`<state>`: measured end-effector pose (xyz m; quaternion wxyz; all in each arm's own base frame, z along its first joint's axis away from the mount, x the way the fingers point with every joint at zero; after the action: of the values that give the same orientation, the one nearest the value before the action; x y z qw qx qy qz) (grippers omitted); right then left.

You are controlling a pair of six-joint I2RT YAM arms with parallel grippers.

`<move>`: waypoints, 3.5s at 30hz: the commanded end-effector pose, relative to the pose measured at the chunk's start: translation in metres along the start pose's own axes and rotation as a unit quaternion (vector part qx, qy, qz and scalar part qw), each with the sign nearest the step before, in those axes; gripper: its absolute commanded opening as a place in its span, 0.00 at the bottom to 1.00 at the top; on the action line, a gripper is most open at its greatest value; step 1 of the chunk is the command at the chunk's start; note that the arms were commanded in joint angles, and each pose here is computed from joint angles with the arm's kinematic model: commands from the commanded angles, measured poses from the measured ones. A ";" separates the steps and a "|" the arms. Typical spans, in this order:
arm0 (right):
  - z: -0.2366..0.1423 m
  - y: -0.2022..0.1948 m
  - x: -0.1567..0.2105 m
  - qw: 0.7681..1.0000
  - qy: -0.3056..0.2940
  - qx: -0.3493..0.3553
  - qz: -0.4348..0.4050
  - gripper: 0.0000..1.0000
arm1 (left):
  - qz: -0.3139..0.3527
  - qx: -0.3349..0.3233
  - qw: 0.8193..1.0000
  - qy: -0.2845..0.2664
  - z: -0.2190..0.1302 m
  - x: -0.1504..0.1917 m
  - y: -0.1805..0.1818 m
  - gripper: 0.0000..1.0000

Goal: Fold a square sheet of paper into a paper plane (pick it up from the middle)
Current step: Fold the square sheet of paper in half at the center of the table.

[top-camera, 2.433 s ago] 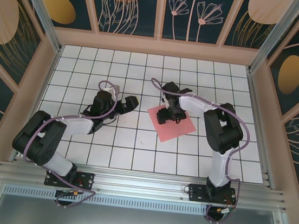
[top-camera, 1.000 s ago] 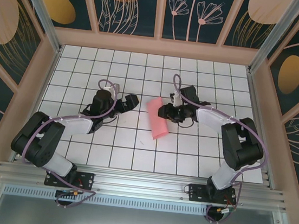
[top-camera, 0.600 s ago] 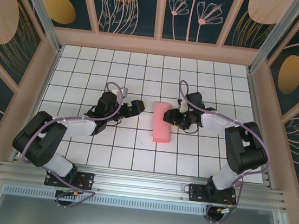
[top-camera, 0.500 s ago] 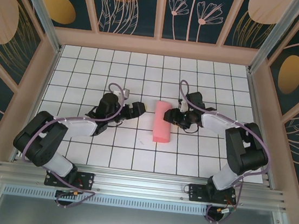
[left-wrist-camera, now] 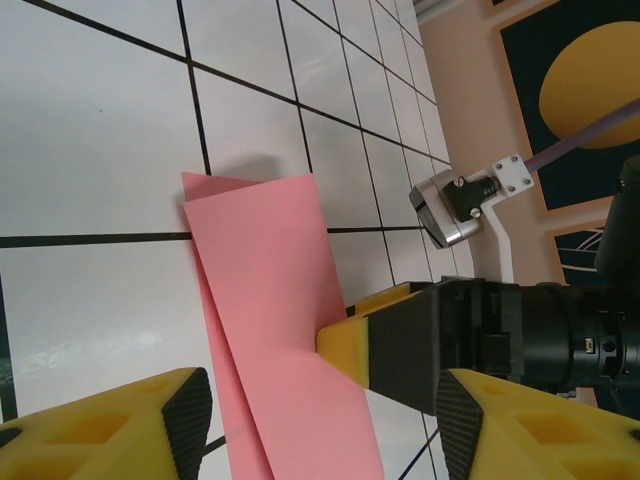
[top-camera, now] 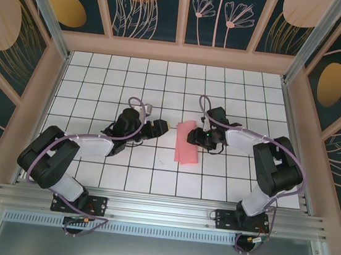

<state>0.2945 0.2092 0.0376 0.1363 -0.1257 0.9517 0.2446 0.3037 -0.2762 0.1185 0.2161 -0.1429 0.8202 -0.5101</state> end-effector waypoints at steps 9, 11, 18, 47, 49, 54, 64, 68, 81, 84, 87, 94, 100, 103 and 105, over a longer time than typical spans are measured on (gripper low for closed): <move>-0.001 0.001 -0.013 1.000 -0.017 0.013 0.017 0.52 | -0.009 0.003 1.000 -0.002 0.005 -0.002 -0.003 0.61; 0.000 0.003 -0.013 1.000 -0.020 0.006 0.019 0.52 | -0.009 0.005 1.000 0.001 0.006 -0.001 -0.003 0.60; 0.003 0.008 -0.013 1.000 -0.017 -0.012 0.013 0.52 | -0.011 0.011 1.000 0.005 0.008 -0.001 -0.005 0.56; 0.006 0.013 -0.016 1.000 -0.010 -0.018 0.008 0.52 | -0.011 0.012 1.000 0.013 0.011 0.000 -0.006 0.54; 0.006 0.013 -0.016 1.000 -0.011 -0.013 0.007 0.53 | -0.012 0.011 1.000 0.014 0.011 0.001 -0.005 0.54; 0.008 0.010 -0.016 1.000 -0.006 -0.001 0.008 0.53 | -0.012 0.010 1.000 0.014 0.011 0.001 -0.005 0.54; 0.017 0.002 -0.005 0.999 0.022 0.022 -0.010 0.51 | -0.012 0.011 1.000 0.015 0.013 0.000 -0.006 0.54; 0.016 0.002 -0.005 0.999 0.028 0.023 -0.023 0.51 | -0.012 0.009 1.000 0.017 0.013 0.001 -0.004 0.54; 0.014 0.001 -0.011 0.998 0.033 0.030 -0.041 0.51 | -0.012 0.012 1.000 0.020 0.014 0.002 -0.006 0.54; 0.018 -0.002 -0.006 0.998 0.043 0.031 -0.038 0.51 | -0.012 0.012 1.000 0.021 0.014 0.002 -0.006 0.54; 0.021 -0.005 -0.001 0.997 0.051 0.038 -0.040 0.51 | -0.011 0.012 1.000 0.024 0.014 0.003 -0.005 0.54; 0.021 -0.010 0.004 0.996 0.063 0.051 -0.050 0.50 | -0.011 0.013 1.000 0.024 0.015 0.002 -0.006 0.53; 0.016 -0.005 -0.002 0.995 0.061 0.041 -0.067 0.50 | -0.012 0.014 1.000 0.026 0.015 0.003 -0.006 0.53; 0.016 -0.005 -0.003 0.994 0.065 0.042 -0.073 0.50 | -0.011 0.015 0.999 0.027 0.015 0.003 -0.008 0.53; 0.017 -0.007 -0.004 0.994 0.066 0.046 -0.073 0.50 | -0.011 0.015 0.999 0.028 0.015 0.004 -0.008 0.53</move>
<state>0.3073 0.2200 0.0328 0.1173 -0.1937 0.9513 0.2090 0.3050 -0.2852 0.1090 0.1887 -0.1430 0.8239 -0.5149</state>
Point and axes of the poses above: each hand's point on the last joint's axis, 136 mm out from that joint toward the fingers, its own z axis out along the fingers, its own y axis along the line the jaws close on, x = y × z, the point moved 1 cm from there along -z, back along the fingers, and after that the axes turned 14 degrees about -z, right-handed, at the moved point
